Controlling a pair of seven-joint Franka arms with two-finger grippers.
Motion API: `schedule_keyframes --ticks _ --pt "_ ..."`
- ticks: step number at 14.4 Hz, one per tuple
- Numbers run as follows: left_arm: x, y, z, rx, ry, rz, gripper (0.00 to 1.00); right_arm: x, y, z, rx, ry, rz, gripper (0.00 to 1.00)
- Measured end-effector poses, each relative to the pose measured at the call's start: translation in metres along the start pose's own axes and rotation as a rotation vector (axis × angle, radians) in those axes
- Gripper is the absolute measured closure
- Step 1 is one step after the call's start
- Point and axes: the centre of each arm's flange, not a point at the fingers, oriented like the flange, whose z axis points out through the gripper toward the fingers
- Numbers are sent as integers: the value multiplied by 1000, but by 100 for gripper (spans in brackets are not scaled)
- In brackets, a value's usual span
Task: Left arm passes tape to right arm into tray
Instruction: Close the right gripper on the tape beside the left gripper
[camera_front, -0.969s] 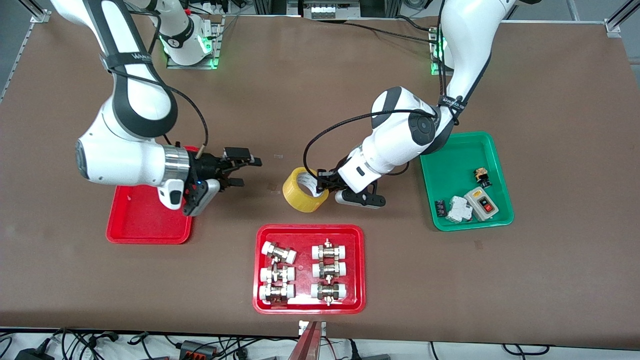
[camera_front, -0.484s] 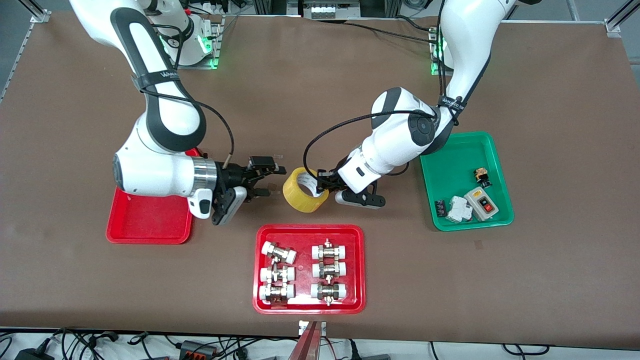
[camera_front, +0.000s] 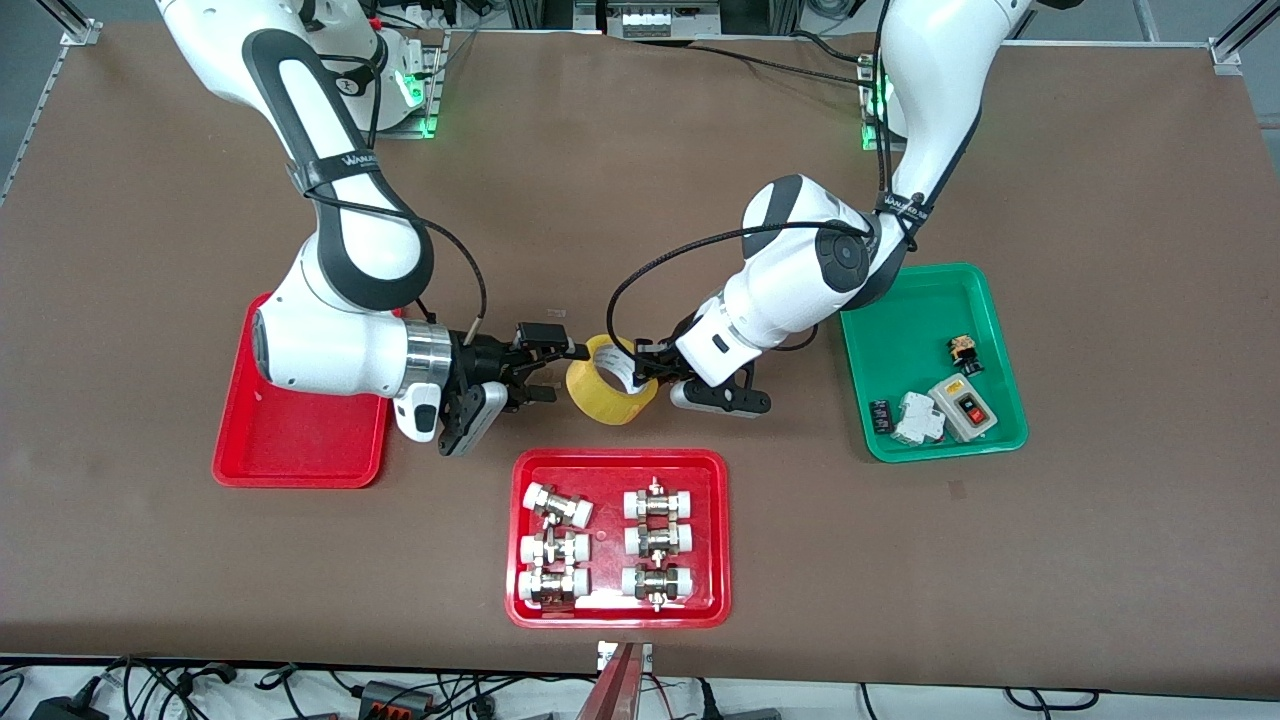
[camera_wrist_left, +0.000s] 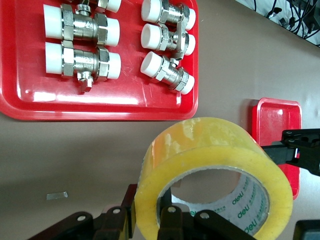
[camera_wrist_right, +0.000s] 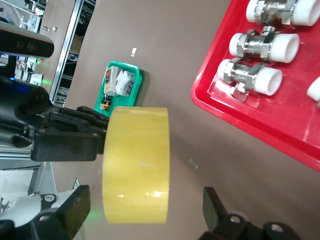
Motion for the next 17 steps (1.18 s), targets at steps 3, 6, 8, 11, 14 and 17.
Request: schedule_keyframes --ticks 3,6,8,11,14,17 --pt "0 0 0 0 0 0 78 0 -7 6 25 13 11 0" --pt "0 0 0 0 0 0 78 0 -6 7 28 13 14 0" --pt "0 0 0 0 0 -1 78 0 -4 8 28 12 16 0" --pt "0 0 0 0 0 -1 78 -1 -4 10 30 8 17 3" --pt "0 0 0 0 0 -2 78 -2 -8 16 31 0 3 24" --pt "0 -1 0 1 0 -2 78 -3 -1 16 23 3 -2 47"
